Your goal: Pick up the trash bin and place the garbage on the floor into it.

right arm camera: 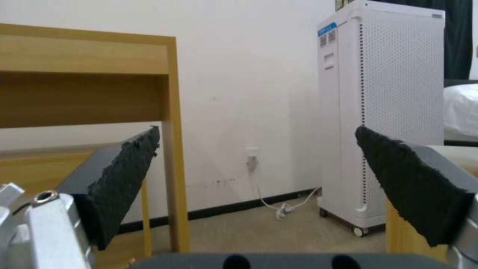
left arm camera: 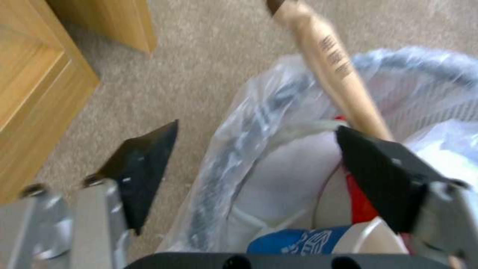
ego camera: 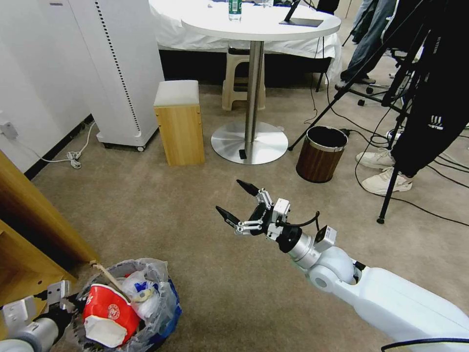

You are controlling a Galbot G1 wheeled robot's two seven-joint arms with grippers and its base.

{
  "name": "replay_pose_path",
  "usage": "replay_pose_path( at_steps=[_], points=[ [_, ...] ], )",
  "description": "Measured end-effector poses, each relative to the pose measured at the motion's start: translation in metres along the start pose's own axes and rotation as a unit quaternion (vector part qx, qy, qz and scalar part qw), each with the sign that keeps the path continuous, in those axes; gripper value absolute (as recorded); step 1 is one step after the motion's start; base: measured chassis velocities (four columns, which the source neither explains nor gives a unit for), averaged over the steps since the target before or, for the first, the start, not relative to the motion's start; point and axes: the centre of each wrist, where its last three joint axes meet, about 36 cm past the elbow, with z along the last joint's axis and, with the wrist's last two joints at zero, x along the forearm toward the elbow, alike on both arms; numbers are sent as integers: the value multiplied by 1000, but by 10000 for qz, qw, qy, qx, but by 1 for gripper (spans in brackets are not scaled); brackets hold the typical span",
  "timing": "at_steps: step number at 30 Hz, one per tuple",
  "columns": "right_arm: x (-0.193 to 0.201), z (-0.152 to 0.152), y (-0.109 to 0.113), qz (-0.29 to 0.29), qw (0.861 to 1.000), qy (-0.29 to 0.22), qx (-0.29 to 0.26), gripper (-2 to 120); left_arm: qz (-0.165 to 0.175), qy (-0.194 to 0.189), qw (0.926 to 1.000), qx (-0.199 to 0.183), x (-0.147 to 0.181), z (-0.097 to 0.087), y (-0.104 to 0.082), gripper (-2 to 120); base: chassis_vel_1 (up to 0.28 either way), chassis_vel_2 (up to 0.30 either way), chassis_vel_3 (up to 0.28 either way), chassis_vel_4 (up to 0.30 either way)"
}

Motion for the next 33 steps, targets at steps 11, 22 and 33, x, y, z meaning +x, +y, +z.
replay_pose_path(
  at_steps=[11,22,33],
  points=[
    [2,8,-1,29,10000,30,50,100,-81,-491,9988,-9,-13,-6,5,99,0,0,0,0],
    [4,26,-7,397,9990,146,143,100,-203,-1131,9934,-33,-44,-24,17,99,0,0,0,0],
    [-1,32,-15,760,9967,180,228,100,-280,-1478,9886,-46,-47,-28,17,99,0,0,0,0]
  ],
)
